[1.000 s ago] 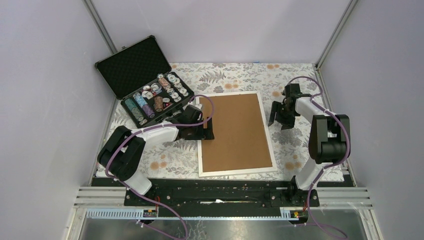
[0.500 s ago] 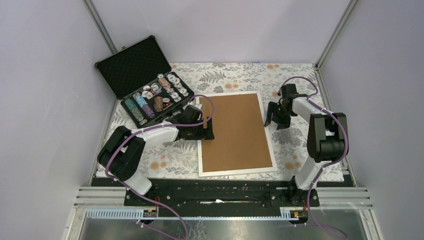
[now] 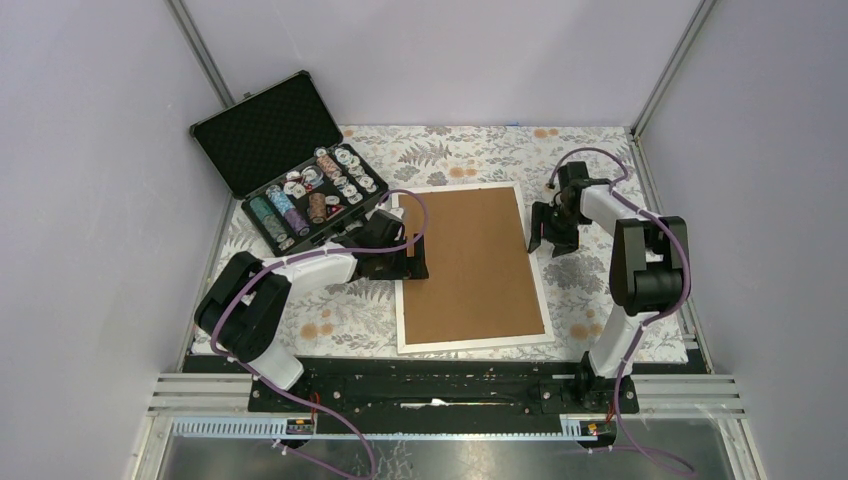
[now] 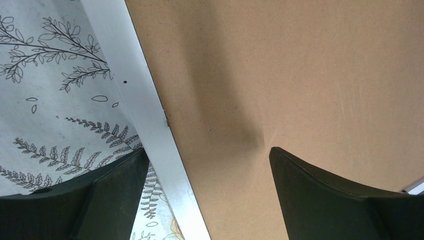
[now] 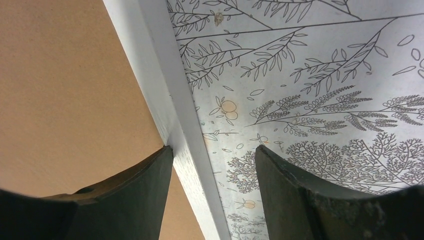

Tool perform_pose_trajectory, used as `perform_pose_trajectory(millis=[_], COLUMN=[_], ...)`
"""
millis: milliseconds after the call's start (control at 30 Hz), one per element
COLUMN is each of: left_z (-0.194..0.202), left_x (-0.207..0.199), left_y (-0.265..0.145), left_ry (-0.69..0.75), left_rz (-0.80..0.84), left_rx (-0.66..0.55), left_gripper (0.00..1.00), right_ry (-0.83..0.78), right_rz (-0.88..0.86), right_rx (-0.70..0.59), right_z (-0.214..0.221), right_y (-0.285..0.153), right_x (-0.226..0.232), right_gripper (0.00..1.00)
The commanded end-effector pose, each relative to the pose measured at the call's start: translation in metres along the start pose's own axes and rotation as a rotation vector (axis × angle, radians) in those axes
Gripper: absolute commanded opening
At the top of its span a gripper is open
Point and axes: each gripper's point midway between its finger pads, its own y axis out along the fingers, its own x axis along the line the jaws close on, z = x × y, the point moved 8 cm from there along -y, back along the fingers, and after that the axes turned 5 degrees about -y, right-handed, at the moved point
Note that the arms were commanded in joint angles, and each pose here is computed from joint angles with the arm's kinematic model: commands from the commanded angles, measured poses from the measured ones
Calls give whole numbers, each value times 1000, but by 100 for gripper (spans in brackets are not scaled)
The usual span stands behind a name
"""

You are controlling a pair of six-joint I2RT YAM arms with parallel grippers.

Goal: Put the photo into the frame

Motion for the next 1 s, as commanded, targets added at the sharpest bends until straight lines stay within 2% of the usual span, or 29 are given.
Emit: perform_pose_trajectory(millis=[0,300,633,700,800,967], left_z=[17,18,18,17,17,17], left_x=[12,11,9,9,9,9], left_y=[11,11,10,9,7,3], left_ry=[-8,-5,-4,-3,-1,2], left_rz=[-37,-35,-24,-25,-25,-23], left_rx=[67,70,66,62,59,51], left_gripper=[96,96,96,96,96,96], right_ry=[-101,-185,-252,-252,-207,-128], right_rz=[37,235,515,436,171,70], right_rx=[80,184,186,171,78,-90], right_z=[8,34,50,49,36,18], right_y=[23,56,71,71,49,-12], right_x=[10,33,55,65,88,93], right_gripper=[69,69,72,73,73,73])
